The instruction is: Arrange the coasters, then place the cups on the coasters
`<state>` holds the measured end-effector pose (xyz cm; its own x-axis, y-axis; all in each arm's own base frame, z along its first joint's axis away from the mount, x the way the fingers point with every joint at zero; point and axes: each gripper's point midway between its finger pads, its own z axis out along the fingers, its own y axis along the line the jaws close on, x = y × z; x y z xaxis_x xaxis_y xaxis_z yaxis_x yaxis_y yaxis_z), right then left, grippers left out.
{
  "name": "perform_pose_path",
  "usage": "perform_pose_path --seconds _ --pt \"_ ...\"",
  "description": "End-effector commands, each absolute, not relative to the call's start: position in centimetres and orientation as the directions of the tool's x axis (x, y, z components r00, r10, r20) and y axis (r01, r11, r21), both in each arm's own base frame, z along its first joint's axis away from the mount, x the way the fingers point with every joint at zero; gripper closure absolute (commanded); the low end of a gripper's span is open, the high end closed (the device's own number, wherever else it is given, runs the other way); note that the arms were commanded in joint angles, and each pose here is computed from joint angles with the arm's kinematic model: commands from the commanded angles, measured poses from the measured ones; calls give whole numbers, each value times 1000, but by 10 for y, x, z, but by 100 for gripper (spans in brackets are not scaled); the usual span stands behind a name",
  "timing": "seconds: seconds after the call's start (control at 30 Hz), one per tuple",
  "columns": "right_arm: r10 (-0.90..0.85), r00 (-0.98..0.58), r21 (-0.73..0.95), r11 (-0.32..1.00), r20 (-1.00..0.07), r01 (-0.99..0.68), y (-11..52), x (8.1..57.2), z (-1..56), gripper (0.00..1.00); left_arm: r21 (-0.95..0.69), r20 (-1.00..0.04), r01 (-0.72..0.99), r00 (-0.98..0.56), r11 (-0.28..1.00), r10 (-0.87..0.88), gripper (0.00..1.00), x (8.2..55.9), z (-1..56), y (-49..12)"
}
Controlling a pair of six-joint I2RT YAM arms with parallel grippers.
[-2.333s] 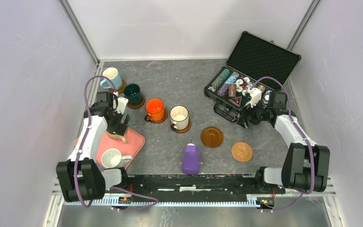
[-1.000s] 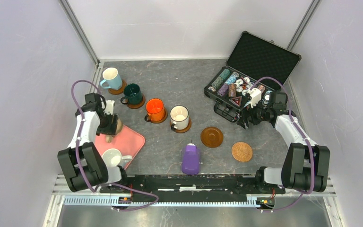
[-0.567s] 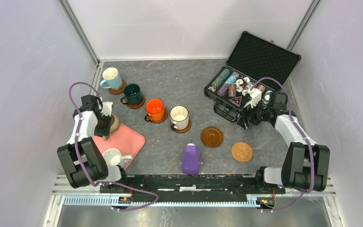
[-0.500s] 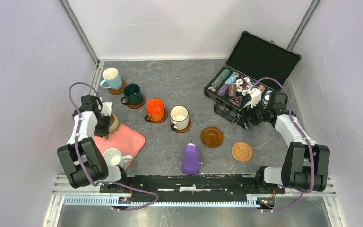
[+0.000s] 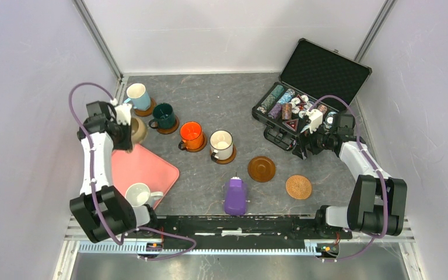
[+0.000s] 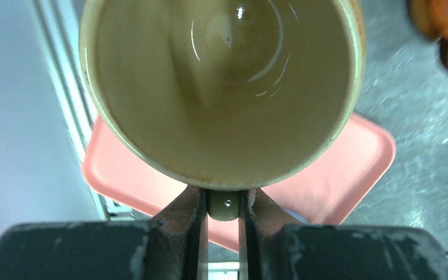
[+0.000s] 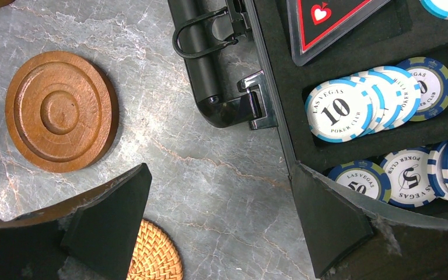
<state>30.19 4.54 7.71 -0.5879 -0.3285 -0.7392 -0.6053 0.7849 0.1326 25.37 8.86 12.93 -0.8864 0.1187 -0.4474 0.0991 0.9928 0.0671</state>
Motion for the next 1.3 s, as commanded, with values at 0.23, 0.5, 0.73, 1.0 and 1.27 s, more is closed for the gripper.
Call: perform_pose_path --seconds 0.23,0.5,0.73,1.0,1.27 --pt "-303 -571 141 785 -763 -604 45 309 90 2 127 -763 224 -600 966 240 98 330 293 -2" --pt "-236 -532 81 858 -813 -506 19 318 117 2 82 -797 467 -499 881 339 98 333 341 -145" --pt "-123 -520 78 934 -845 -348 -26 322 132 2 152 -824 603 -360 783 438 98 305 355 -273" --pt "-1 -525 114 976 -851 -185 -66 317 132 2 97 -811 632 -398 769 429 98 246 319 -390" --pt "19 -525 79 993 -851 -92 -87 313 130 2 -13 -787 630 -485 776 381 98 198 281 -450"
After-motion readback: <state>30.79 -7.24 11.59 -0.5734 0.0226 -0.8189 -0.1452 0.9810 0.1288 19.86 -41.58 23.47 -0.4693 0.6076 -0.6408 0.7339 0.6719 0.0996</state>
